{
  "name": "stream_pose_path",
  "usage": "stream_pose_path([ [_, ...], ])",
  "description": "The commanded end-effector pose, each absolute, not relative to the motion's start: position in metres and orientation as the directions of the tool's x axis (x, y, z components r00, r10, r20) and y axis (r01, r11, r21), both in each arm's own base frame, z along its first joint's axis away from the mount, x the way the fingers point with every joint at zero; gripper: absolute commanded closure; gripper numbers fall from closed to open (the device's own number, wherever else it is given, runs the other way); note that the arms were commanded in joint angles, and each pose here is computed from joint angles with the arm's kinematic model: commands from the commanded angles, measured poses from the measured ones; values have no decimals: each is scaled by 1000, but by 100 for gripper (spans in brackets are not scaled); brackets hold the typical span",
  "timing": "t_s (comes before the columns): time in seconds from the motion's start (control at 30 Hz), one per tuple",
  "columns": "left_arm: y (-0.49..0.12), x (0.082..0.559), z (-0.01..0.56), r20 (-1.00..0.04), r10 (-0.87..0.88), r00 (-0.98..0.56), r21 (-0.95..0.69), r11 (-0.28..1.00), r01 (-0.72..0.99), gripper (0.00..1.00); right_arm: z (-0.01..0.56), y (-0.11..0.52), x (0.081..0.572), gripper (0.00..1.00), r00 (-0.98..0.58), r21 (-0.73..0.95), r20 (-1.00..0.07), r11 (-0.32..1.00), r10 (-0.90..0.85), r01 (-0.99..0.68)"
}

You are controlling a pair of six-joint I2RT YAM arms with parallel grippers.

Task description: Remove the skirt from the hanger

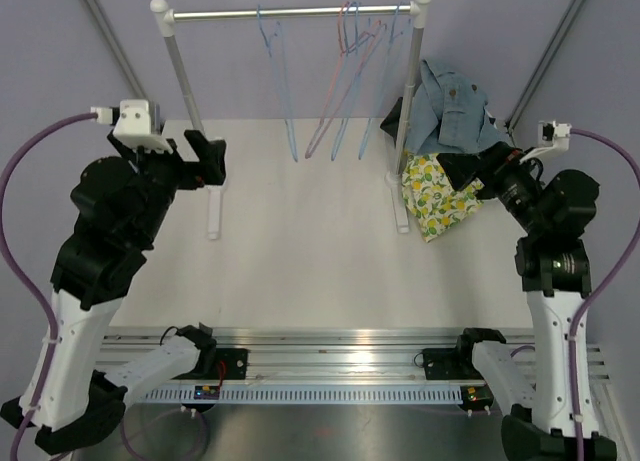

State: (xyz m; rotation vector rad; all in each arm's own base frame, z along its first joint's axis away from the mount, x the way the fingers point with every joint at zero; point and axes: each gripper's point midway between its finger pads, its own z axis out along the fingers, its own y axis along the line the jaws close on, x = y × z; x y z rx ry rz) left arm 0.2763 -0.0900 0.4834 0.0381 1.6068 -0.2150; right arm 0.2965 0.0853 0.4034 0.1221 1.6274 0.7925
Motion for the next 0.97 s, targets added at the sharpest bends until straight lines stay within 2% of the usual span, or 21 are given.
stream_pose_path([
  [0.0,-102,250,427,-968,-178,-176,-216,949,231,1,426,103,242,1,-200,523,-848,714,491,-466],
  [0.07,-97,228,417,-957,-236,-170,-273,930,246,1,418,99,215,1,-180,485,-872,751,456,-447],
  [0.1,-98,228,386,-949,-220,-226,-271,935,230,1,412,88,214,1,-160,477,-878,794,452,-376],
  [0.17,-94,214,374,-943,-243,-228,-296,925,239,1,395,68,206,1,-141,474,-881,845,452,-248],
  [0.27,-87,205,347,-938,-240,-250,-296,929,221,1,376,55,198,1,-127,464,-885,869,448,-169],
  [0.5,-81,192,313,-933,-241,-269,-303,928,218,1,380,65,175,1,-49,500,-861,826,506,-261],
  [0.8,-80,195,305,-937,-205,-282,-269,940,209,1,375,59,175,1,-40,503,-860,834,508,-228],
  [0.93,-64,203,301,-940,-186,-287,-225,968,110,1,368,55,177,0,-48,484,-873,851,485,-204],
])
